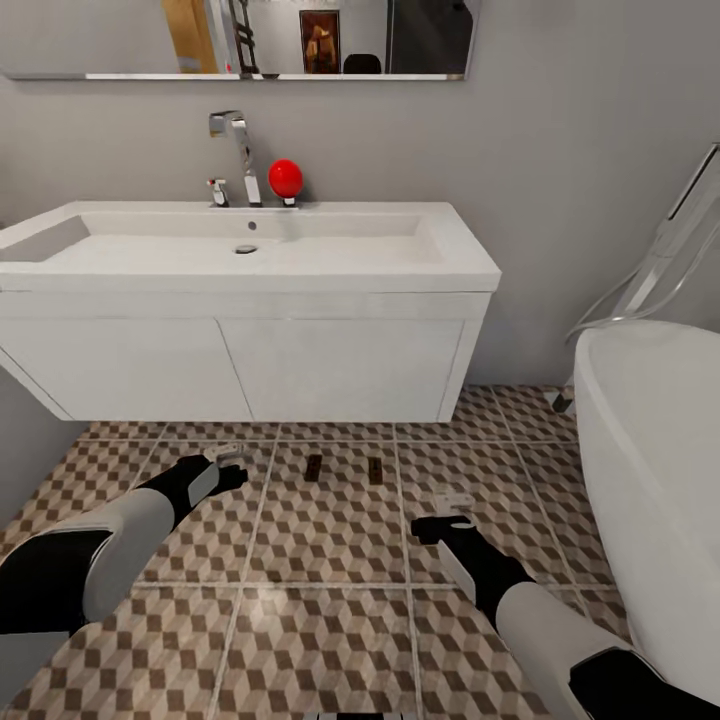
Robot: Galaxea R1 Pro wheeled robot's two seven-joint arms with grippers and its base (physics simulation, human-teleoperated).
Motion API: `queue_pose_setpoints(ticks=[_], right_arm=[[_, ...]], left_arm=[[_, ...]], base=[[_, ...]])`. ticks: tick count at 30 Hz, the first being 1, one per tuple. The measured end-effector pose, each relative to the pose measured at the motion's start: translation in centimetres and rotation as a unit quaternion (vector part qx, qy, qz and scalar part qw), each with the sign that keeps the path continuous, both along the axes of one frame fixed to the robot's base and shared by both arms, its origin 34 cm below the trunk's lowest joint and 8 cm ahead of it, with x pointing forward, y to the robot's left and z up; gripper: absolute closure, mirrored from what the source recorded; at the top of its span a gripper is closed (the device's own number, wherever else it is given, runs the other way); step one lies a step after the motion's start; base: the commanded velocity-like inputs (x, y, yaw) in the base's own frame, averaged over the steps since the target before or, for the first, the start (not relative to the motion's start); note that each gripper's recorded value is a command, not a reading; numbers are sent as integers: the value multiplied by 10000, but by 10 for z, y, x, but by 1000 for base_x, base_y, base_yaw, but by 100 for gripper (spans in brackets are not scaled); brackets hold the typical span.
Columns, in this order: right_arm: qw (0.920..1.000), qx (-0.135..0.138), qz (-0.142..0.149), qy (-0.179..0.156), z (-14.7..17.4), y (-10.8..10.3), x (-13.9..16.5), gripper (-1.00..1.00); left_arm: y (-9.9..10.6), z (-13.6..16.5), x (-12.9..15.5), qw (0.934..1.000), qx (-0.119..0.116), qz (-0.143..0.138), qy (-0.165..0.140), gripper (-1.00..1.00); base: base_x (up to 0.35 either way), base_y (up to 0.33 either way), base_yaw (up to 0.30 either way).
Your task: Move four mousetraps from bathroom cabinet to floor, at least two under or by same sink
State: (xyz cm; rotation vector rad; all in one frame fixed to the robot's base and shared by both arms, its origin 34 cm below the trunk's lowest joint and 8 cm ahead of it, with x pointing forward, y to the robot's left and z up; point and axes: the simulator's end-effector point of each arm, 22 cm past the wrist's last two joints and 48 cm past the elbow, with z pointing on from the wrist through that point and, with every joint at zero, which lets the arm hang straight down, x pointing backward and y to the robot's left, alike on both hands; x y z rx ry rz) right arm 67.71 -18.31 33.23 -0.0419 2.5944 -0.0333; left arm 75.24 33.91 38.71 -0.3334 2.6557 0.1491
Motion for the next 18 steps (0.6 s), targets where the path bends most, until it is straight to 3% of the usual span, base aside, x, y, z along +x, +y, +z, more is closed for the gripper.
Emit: queue_pose_setpoints(ticks=[8,18], right_arm=[[9998,-25,2,208,3,-3,-18,-100],[9986,-44,-7,523,1,-6,-55,-100]], left_arm=[[4,-1,-16,10000,45,40,38,-100],[3,-18,-66,9988,47,50,480,-100]], base=[[0,0,0],[0,0,0]])
